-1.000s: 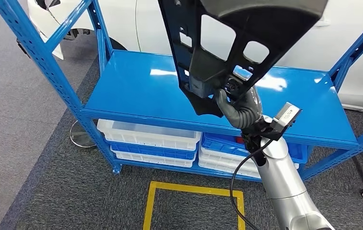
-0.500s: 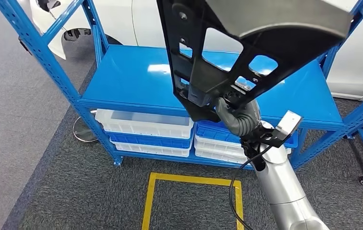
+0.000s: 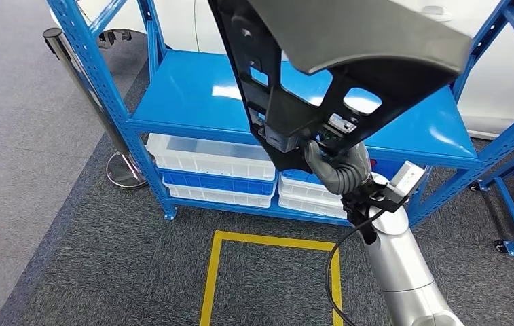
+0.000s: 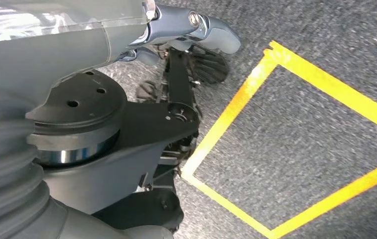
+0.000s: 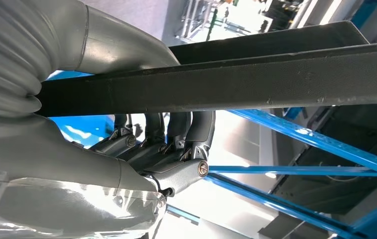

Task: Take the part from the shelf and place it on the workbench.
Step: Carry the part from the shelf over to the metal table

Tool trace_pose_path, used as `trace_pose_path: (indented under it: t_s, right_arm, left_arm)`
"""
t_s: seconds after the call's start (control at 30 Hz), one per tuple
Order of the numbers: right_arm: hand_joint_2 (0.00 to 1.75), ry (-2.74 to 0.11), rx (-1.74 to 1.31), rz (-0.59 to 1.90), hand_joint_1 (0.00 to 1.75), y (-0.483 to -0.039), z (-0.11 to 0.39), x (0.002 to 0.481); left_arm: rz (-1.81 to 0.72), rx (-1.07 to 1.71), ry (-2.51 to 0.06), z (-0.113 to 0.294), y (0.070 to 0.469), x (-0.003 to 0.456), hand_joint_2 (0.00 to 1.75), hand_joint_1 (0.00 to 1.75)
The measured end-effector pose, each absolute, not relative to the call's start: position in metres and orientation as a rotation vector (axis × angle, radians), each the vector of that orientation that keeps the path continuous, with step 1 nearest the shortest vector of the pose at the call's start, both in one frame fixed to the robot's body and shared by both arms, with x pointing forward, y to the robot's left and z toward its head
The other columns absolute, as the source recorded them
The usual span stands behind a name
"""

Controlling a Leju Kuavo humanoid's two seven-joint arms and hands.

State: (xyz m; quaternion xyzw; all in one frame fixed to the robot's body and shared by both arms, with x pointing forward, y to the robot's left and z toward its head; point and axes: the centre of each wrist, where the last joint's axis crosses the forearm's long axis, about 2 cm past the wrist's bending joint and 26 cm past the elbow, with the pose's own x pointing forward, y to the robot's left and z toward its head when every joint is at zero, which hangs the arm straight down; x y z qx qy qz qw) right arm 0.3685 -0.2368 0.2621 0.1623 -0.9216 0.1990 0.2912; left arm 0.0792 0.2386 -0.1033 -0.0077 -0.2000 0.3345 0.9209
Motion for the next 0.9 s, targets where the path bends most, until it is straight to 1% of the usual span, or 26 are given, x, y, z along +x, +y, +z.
trace_pose_path:
  t_s: [0.47,0.9]
  right_arm:
    - [1.75,-2.472,0.354,0.557,1.75,-0.2364,0.2655,0.3691]
    - [1.75,-2.477,0.351,0.57,1.75,-0.2346,0.2658,0.3681]
  left_arm:
    - [0.686,-0.017,-0.454,-0.1031,0.2381,0.0802,1.75,0.0]
    - [0.679,-0.008,-0.483,-0.1028,0.239,0.0824,1.75,0.0]
